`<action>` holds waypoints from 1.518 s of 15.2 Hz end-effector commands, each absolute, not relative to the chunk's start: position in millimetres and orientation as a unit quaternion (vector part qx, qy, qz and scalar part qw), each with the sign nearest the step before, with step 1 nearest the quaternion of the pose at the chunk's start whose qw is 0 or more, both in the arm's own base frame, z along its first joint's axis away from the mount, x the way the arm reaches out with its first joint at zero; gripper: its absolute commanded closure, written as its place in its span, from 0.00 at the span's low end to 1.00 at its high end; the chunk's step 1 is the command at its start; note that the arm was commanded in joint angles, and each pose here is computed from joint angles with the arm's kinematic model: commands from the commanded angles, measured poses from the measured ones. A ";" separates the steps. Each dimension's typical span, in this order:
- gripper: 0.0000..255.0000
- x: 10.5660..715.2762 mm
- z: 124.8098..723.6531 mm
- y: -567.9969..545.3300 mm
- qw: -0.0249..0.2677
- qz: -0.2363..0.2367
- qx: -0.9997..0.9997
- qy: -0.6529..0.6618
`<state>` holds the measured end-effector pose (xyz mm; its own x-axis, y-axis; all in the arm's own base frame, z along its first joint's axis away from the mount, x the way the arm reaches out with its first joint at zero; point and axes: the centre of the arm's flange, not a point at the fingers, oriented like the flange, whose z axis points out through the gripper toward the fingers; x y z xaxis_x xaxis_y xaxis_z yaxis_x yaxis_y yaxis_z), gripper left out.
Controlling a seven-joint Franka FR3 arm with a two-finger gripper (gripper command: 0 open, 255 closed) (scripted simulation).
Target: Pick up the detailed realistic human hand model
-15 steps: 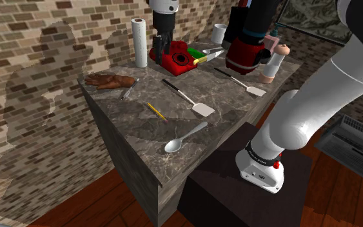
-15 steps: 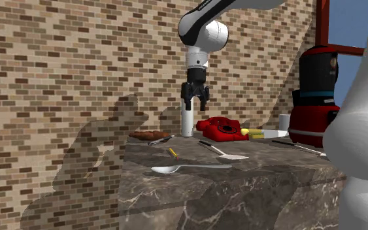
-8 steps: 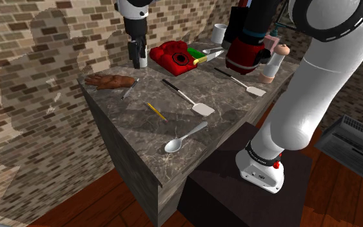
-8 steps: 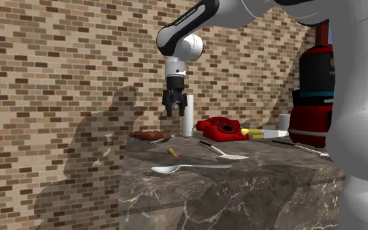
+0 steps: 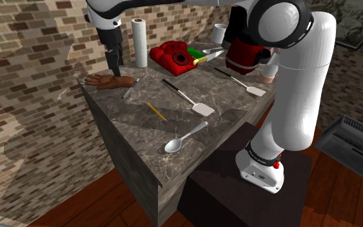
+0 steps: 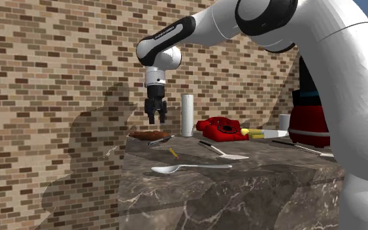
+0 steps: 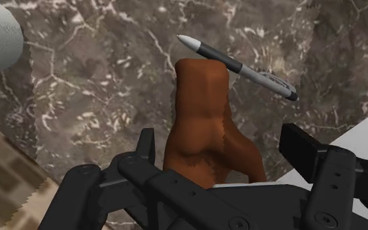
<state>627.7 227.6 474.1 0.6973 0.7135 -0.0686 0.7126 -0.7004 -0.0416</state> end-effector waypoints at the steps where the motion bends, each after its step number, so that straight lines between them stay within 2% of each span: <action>1: 0.00 630.9 464.9 233.2 0.006 0.040 -0.920 -0.391; 8: 0.00 631.0 435.5 233.2 0.006 0.040 -0.920 -0.391; 9: 1.00 631.0 435.4 232.9 0.006 0.040 -0.920 -0.391; 18: 1.00 631.0 435.5 233.2 0.006 0.040 -0.920 -0.391; 23: 1.00 631.0 461.9 233.2 0.006 0.040 -0.920 -0.391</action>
